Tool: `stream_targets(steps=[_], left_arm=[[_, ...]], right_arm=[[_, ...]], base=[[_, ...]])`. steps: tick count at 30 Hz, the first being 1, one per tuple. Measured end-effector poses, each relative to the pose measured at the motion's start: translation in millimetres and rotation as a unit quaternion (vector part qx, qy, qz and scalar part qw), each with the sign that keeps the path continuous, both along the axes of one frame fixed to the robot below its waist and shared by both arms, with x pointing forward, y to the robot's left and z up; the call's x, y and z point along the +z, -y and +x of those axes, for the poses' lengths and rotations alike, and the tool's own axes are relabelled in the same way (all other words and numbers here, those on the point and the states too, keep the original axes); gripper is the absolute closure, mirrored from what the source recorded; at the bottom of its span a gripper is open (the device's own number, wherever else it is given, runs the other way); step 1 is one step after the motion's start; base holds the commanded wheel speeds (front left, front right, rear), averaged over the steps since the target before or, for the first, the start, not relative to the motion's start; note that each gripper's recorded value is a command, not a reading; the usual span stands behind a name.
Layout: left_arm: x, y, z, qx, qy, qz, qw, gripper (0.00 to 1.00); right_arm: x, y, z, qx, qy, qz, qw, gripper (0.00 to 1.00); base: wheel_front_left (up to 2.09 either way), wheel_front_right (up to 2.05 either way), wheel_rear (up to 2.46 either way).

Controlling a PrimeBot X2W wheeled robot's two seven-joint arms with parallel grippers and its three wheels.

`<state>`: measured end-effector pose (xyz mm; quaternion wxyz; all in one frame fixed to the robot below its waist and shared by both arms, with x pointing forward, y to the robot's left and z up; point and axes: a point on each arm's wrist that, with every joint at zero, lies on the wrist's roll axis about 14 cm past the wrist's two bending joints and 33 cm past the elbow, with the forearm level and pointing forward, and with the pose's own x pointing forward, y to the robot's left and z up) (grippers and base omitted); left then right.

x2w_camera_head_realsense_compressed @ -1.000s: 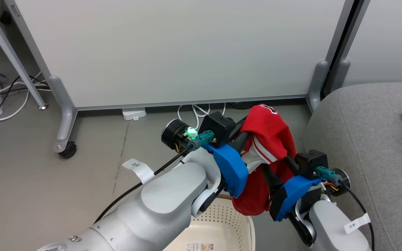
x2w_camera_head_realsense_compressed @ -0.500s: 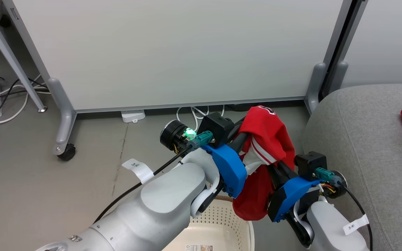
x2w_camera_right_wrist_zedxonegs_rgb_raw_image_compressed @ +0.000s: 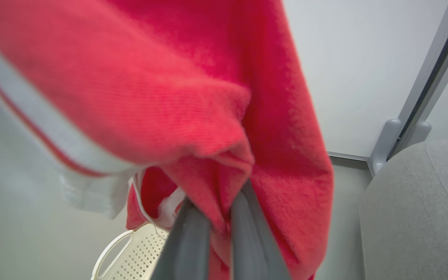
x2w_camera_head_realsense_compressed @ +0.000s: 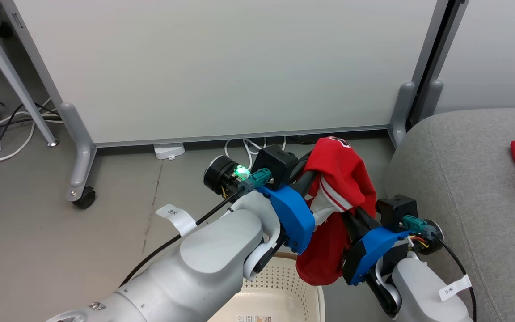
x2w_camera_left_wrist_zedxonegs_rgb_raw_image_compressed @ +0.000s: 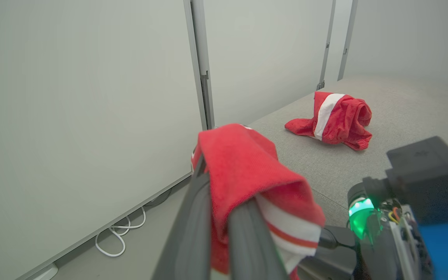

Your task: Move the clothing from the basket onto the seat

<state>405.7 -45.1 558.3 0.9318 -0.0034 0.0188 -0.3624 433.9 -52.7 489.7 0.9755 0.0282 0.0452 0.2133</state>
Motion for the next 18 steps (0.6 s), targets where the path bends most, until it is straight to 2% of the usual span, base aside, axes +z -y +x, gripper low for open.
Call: stream_targets(steps=[1, 2, 18], left_arm=[[0.2, -0.1, 0.3, 0.001, 0.001, 0.000, 1.000, 0.24], [0.6, 0.2, 0.3, 0.001, 0.001, 0.000, 1.000, 0.00], [3.9, -1.8, 1.2, 0.007, 0.009, -0.001, 1.000, 0.00]], right_arm=[[-0.5, 0.5, -0.1, -0.001, -0.001, 0.000, 1.000, 1.00], [-0.5, 0.8, -0.1, -0.001, -0.001, 0.000, 1.000, 1.00], [0.6, 0.1, 0.8, 0.000, 0.001, -0.002, 1.000, 1.00]], base=[[0.00, 0.00, 0.00], [0.00, 0.00, 0.00], [0.00, 0.00, 0.00]])
